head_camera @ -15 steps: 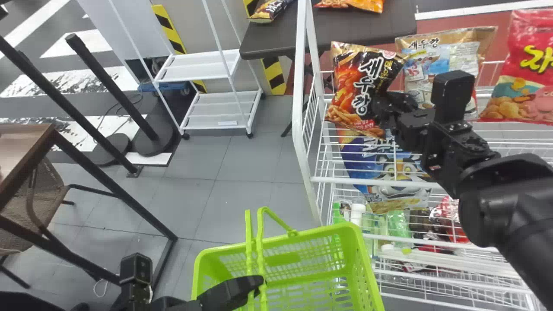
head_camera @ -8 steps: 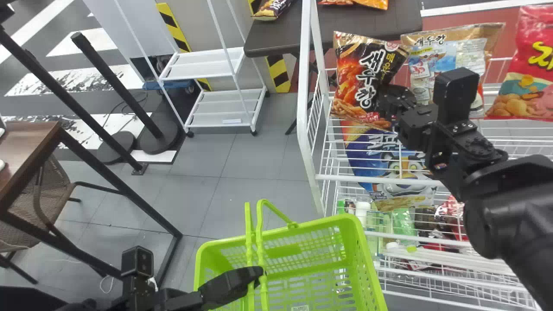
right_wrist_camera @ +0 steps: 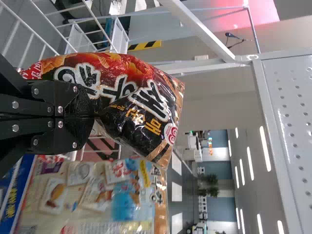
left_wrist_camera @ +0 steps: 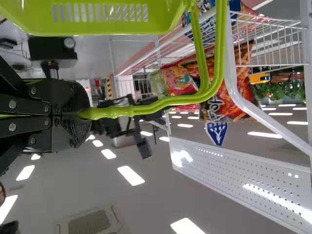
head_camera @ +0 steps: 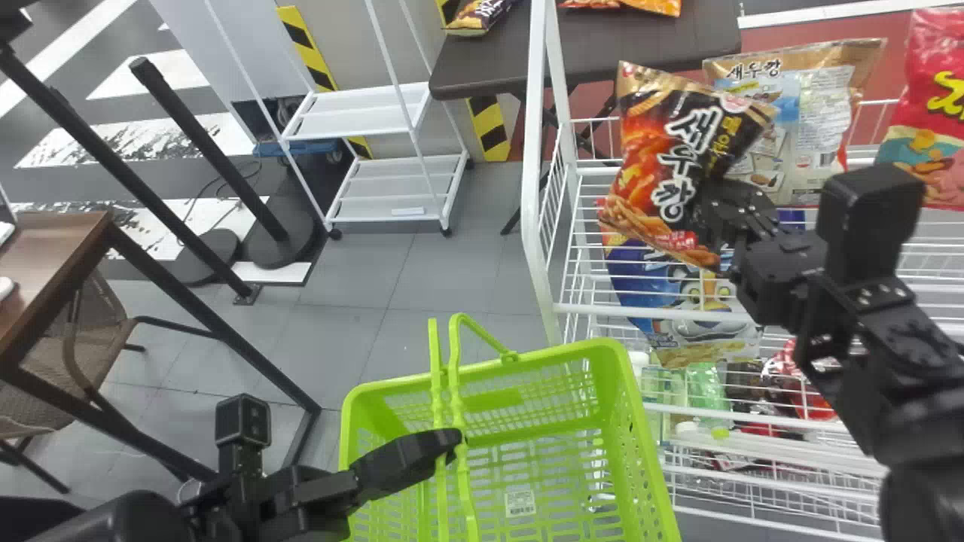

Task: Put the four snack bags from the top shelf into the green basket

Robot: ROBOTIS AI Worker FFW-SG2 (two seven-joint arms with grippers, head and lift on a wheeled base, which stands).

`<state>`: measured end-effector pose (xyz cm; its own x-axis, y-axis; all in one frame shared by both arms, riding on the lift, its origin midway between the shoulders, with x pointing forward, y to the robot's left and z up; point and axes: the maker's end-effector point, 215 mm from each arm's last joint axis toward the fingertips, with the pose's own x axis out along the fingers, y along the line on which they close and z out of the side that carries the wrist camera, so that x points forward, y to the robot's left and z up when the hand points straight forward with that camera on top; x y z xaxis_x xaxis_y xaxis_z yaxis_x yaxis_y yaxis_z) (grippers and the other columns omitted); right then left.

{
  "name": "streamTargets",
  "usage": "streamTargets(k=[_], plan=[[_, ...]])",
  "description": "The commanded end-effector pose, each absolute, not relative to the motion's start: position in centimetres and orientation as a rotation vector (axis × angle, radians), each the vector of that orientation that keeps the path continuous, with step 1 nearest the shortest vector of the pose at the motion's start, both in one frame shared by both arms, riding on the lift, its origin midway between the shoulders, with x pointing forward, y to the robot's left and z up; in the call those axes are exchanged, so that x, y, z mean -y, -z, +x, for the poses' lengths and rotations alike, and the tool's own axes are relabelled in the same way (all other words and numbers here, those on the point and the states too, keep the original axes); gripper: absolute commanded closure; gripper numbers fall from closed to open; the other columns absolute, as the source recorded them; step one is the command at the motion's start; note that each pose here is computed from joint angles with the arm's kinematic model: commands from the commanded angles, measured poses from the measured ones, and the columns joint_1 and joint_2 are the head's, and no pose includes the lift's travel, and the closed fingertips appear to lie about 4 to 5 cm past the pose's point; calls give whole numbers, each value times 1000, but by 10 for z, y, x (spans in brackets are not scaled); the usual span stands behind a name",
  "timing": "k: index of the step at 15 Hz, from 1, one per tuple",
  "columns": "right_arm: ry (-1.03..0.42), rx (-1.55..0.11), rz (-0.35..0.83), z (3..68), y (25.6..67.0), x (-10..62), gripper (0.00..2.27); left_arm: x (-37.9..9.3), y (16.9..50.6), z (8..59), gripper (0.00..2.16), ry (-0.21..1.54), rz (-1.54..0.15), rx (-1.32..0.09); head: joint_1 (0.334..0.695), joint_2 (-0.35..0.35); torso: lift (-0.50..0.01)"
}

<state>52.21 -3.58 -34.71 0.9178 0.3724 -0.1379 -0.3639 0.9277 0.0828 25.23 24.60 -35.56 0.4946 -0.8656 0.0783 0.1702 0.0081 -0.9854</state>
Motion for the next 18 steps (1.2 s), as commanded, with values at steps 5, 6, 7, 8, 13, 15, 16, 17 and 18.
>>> streamTargets(k=[5, 6, 7, 8, 13, 15, 16, 17, 18], plan=[[-281, -285, 53, 430, 337, 109, 2250, -243, 356, 258, 2142, 926, -1307, -692, 695, 254, 0], [-284, -303, 56, 417, 335, 113, 2250, -242, 356, 258, 2142, 926, -1307, -693, 695, 240, 0], [-292, -328, 64, 403, 333, 114, 2250, -241, 357, 258, 2142, 927, -1306, -698, 695, 232, 0], [-307, -365, 76, 389, 334, 111, 2250, -240, 358, 258, 2142, 926, -1307, -700, 695, 228, 0], [-445, -544, 130, 339, 354, 70, 2250, -238, 360, 257, 2142, 922, -1317, -701, 695, 265, 0], [-516, -614, 149, 320, 367, 44, 2250, -237, 363, 257, 2142, 917, -1322, -705, 695, 321, 0], [-559, -652, 154, 308, 372, 28, 2250, -236, 364, 257, 2142, 919, -1323, -710, 695, 347, 0], [-594, -681, 148, 298, 378, 14, 2250, -234, 364, 257, 2142, 922, -1324, -710, 695, 350, 0], [-627, -715, 140, 289, 385, 1, 2250, -233, 364, 257, 2142, 925, -1326, -711, 695, 350, 0]])
